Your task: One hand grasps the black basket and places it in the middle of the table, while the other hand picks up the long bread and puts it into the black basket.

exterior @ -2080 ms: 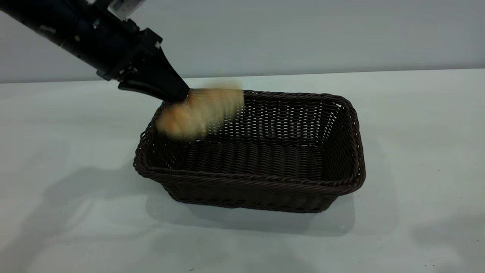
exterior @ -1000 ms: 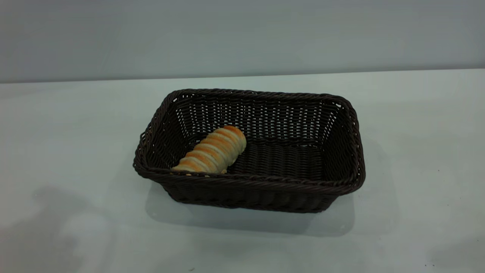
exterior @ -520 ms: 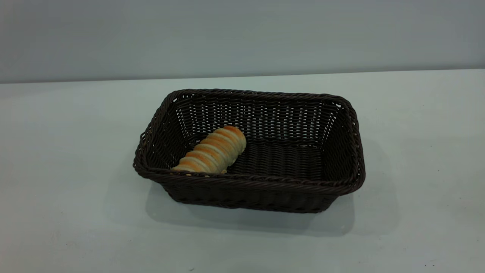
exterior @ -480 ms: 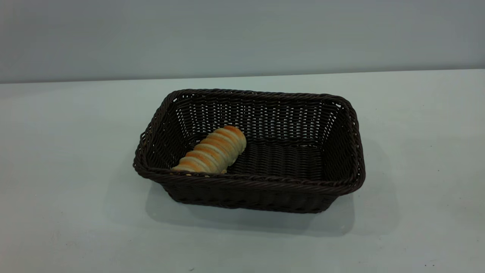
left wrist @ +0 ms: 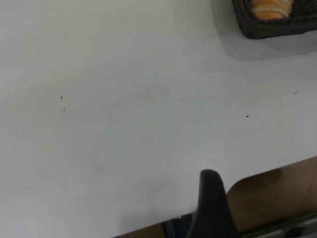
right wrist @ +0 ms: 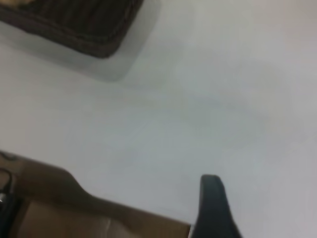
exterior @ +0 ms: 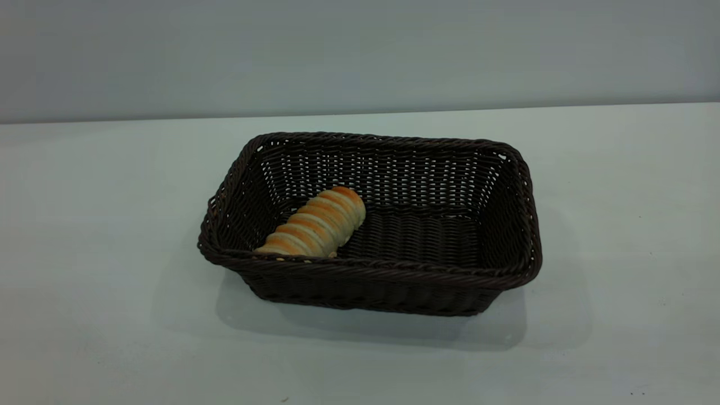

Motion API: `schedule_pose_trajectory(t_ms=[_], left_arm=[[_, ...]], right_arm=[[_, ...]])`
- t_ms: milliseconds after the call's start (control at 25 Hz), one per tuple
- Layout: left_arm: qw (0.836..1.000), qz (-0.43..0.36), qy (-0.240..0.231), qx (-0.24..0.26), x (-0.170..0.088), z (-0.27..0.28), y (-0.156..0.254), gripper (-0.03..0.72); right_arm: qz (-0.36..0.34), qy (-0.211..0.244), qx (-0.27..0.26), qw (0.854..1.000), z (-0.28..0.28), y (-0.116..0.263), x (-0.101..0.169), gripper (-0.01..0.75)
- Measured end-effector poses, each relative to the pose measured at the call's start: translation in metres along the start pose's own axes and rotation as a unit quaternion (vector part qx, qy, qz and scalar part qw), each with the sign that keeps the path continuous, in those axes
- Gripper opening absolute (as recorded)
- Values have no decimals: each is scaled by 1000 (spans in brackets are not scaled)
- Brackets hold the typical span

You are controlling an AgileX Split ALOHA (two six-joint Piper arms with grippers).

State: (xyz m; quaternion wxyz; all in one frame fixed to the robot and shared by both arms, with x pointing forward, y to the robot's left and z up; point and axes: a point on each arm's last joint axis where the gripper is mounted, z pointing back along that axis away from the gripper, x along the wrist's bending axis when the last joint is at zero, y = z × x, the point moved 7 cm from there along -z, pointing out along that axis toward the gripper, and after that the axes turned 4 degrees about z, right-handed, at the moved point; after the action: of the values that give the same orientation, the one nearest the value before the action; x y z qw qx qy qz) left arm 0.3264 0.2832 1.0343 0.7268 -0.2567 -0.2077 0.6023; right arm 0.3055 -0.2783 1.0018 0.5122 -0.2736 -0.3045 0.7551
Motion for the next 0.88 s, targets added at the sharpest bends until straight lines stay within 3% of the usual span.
schedule_pose_trajectory(t_ms=[200,560,880], left_arm=[[1000,-1,0,-12,0,-3,17,568],[1000,0,0,12,0,-27,49,568],[1000,5,8,16,-3,-29,56,568]], right_arm=[[2,8,-1,1000,-4,8,-1,534],[-2,13,0,1000,-5,9,-3,533],[-10,12,0,1000,-5,9,-3,533]])
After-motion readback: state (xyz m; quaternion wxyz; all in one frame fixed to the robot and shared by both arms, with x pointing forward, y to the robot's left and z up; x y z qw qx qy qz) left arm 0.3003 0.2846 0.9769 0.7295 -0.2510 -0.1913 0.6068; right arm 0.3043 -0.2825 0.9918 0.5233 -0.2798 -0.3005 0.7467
